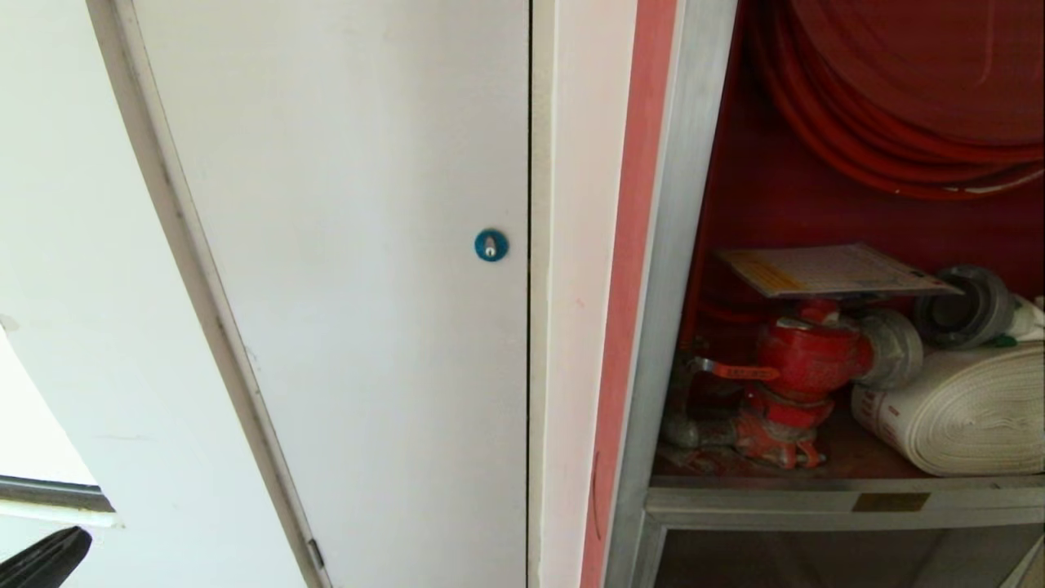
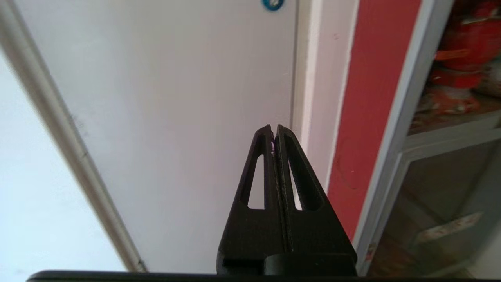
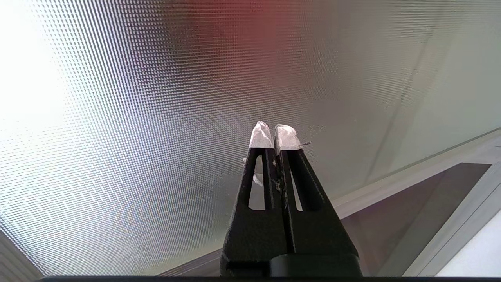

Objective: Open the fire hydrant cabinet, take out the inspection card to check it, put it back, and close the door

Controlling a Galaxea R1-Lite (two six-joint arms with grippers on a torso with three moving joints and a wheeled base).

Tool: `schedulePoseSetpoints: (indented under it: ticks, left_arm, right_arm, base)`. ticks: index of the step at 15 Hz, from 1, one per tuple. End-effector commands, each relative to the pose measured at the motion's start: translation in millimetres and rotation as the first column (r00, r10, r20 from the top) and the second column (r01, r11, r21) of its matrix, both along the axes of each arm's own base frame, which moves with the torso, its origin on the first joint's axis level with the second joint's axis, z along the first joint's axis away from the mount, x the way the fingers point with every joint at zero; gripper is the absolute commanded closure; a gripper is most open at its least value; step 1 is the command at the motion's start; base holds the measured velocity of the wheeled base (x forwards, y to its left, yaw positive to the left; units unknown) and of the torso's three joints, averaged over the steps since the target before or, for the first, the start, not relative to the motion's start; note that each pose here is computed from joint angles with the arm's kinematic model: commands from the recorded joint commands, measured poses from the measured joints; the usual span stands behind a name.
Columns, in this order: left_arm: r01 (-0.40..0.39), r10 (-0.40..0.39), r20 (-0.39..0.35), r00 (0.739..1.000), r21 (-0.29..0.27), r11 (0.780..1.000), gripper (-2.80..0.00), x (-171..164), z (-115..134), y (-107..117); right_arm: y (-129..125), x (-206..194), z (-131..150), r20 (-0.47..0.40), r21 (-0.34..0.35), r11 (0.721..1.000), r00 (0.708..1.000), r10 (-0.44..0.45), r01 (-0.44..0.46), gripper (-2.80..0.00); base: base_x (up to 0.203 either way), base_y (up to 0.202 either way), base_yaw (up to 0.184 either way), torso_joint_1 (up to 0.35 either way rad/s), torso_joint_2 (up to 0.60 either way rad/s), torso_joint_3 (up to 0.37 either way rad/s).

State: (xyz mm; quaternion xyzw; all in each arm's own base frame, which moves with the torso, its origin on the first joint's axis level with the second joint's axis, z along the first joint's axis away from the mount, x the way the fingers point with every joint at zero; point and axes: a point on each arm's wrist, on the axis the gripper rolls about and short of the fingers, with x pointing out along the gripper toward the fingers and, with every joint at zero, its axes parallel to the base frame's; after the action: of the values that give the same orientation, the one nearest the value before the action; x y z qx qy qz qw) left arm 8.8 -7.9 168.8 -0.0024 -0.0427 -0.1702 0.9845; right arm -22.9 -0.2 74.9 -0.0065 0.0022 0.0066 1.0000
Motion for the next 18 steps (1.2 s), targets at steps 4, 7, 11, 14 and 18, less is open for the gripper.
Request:
schedulePoseSetpoints:
  ticks: [4,7,11,14,18]
  left_arm:
    - [-0.086,0.087,0.112,0.990,-0.008,0.996,0.00,-28,-33,3]
    - [-0.156,0.138,0.166,0.976,0.102,0.982,0.00,-32,-60,4]
    - [-0.306,0.282,0.175,0.943,0.133,0.943,0.00,-32,-77,7]
    - [-0.293,0.283,0.085,0.955,0.148,0.945,0.00,-30,-86,7]
    - [-0.277,0.279,0.001,0.960,0.130,0.952,0.00,-30,-94,7]
  right_arm:
    - [0,0,0,-0.002,-0.001,1.000,1.000,0.001,-0.001,0.00]
    - [0,0,0,-0.002,-0.001,1.000,1.000,0.001,-0.001,0.00]
    - [0,0,0,-0.002,-0.001,1.000,1.000,0.001,-0.001,0.00]
    - [0,0,0,-0.002,-0.001,1.000,1.000,0.001,-0.001,0.00]
    - [0,0,0,-0.002,-0.001,1.000,1.000,0.001,-0.001,0.00]
  base:
    - [0.000,0.000,0.000,0.000,0.00,0.000]
    - [0.000,0.000,0.000,0.000,0.00,0.000]
    - [0.000,0.000,0.000,0.000,0.00,0.000]
    - [0.000,0.000,0.000,0.000,0.00,0.000]
    - [0.000,0.000,0.000,0.000,0.00,0.000]
